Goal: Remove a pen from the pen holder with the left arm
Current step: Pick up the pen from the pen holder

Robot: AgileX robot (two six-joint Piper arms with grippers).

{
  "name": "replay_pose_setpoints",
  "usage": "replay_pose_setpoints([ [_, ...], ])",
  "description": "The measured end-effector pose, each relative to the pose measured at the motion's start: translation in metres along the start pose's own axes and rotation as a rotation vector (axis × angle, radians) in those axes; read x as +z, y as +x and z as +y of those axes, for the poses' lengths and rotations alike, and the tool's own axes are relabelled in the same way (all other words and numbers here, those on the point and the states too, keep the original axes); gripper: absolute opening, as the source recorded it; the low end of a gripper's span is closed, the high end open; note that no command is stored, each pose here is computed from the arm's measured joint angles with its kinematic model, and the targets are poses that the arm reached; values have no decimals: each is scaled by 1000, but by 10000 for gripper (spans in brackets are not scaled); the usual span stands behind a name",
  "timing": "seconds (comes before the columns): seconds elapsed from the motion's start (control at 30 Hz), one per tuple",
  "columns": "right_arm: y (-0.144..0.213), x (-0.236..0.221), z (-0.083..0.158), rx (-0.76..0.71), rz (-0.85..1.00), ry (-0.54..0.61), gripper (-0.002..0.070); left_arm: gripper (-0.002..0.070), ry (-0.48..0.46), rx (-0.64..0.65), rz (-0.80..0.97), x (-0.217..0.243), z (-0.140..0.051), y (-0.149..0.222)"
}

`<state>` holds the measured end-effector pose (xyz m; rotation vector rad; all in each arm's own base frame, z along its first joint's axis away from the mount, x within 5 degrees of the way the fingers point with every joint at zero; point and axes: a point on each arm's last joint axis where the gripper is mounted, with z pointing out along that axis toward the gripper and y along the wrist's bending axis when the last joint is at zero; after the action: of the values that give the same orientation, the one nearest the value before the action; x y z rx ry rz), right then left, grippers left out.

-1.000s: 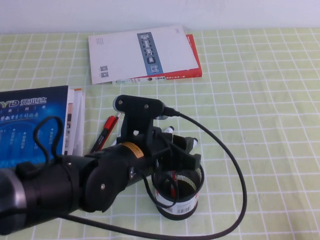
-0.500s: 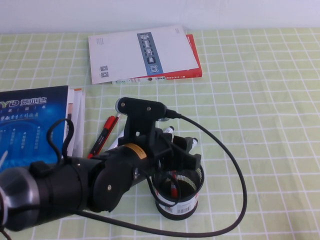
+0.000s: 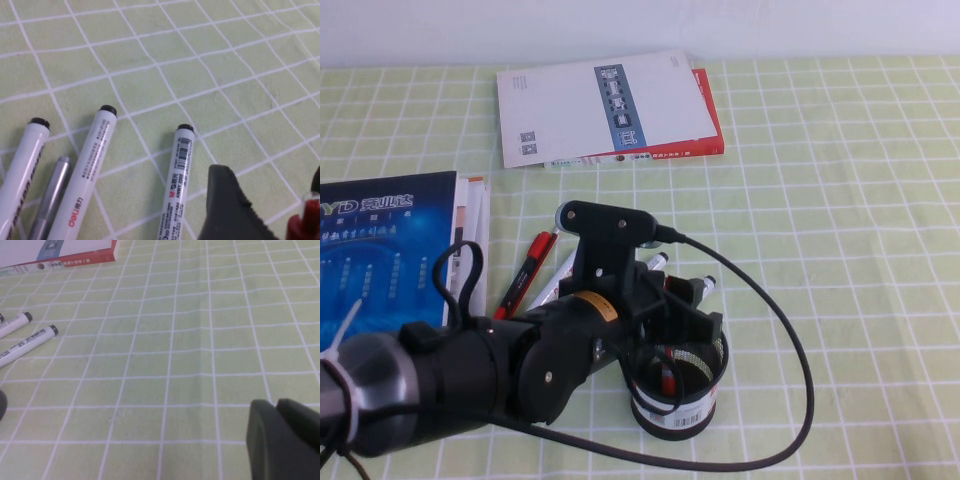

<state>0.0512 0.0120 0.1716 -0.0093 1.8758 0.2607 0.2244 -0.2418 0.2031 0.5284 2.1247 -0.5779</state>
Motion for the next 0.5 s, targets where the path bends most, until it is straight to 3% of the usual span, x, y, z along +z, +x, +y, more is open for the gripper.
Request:
replay_pose_setpoints([
  [0.33, 0, 0, 0, 0, 0, 0, -14, 103, 0, 0, -1, 0, 0, 0],
  [0.5, 0, 0, 0, 0, 0, 0, -14, 46, 0, 3, -5, 0, 0, -1],
])
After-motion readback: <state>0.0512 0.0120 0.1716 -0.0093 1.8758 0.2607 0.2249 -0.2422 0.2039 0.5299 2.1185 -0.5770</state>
